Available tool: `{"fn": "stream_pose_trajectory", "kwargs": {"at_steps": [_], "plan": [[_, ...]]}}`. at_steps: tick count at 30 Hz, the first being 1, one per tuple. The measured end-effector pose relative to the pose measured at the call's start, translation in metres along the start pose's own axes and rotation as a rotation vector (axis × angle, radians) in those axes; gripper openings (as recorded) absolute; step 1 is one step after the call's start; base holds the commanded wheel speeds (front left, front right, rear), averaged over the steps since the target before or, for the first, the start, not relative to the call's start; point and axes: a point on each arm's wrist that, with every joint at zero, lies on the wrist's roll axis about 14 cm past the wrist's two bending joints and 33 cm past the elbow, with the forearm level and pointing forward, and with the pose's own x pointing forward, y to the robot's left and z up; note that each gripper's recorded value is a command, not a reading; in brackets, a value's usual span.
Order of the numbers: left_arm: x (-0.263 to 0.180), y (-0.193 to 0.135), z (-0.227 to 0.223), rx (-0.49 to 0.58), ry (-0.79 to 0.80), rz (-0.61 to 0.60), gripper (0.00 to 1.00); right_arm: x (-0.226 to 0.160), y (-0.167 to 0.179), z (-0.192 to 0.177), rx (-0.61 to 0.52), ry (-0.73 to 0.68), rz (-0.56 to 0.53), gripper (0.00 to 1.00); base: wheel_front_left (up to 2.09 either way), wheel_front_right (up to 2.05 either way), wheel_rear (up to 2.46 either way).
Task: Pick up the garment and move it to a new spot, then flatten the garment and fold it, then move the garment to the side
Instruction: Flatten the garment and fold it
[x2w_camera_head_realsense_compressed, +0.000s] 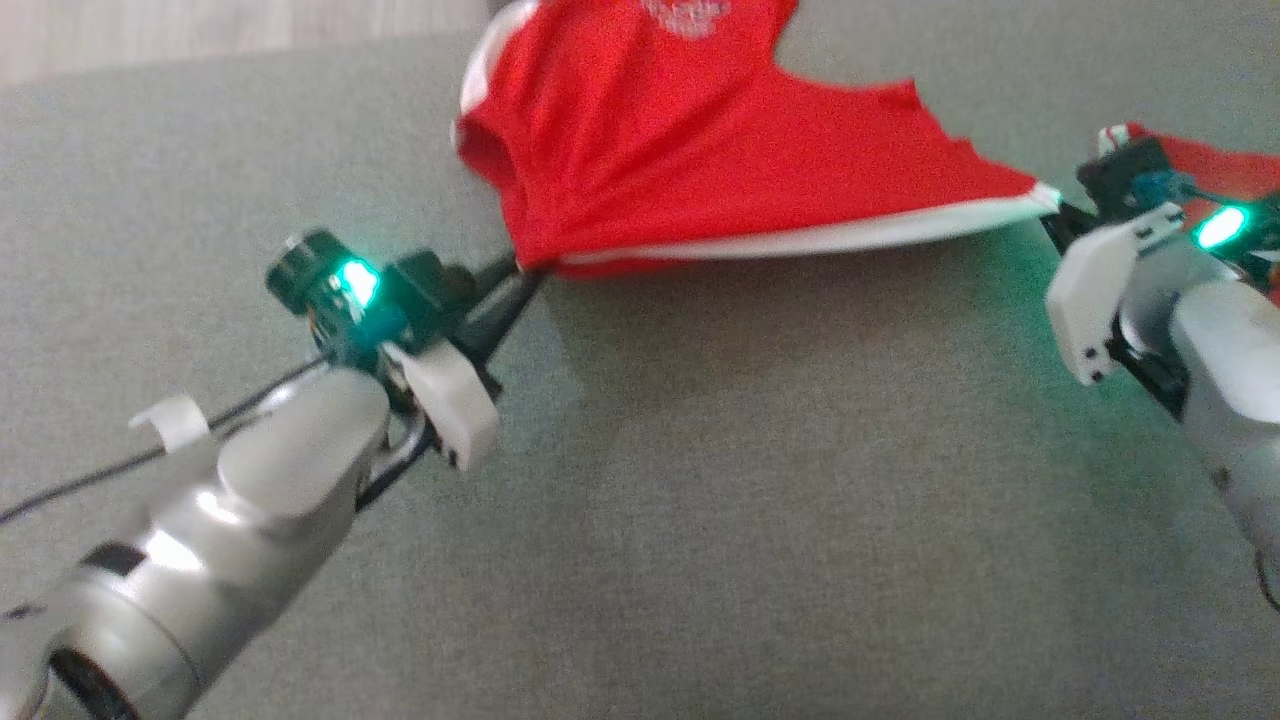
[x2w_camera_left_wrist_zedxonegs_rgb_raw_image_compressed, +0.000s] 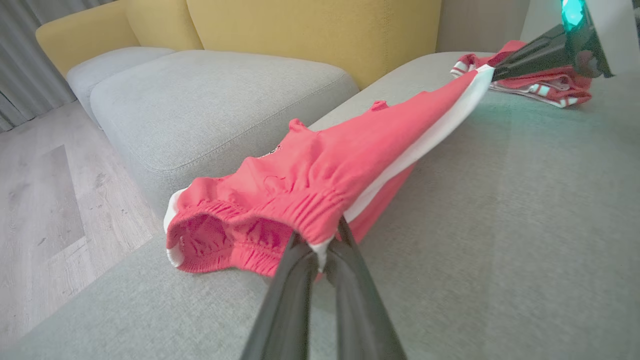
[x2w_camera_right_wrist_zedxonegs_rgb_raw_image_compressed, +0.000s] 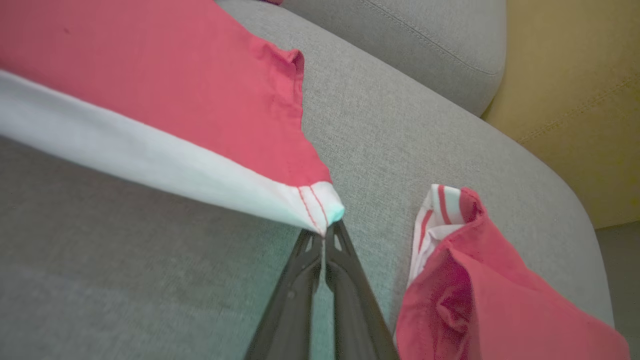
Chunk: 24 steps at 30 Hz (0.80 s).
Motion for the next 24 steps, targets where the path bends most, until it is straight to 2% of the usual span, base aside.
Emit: {"fn": "stream_pose_trajectory", "kwargs": {"at_steps": [4,18,22,24], "plan": [[-0.022,-0.028,0.004,-0.021,-0.010,-0.031,0.00,-0.035,-0.004,-0.009,0.028,0.039,0.042,0.00,0.00,0.00,0.00],[-0.078,-0.112,0.000,-0.081,0.006,-0.121,0.00,-0.131,0.021,-0.074,0.167,0.159,0.190,0.00,0.00,0.00,0.00],[-0.084,-0.118,0.004,-0.110,-0.002,-0.111,0.00,-0.137,0.023,-0.075,0.188,0.146,0.208,0.00,0.00,0.00,0.00],[-0.083,-0.112,0.008,-0.129,-0.017,-0.082,0.00,-0.134,0.017,-0.063,0.184,0.112,0.200,0.00,0.00,0.00,0.00]]}}
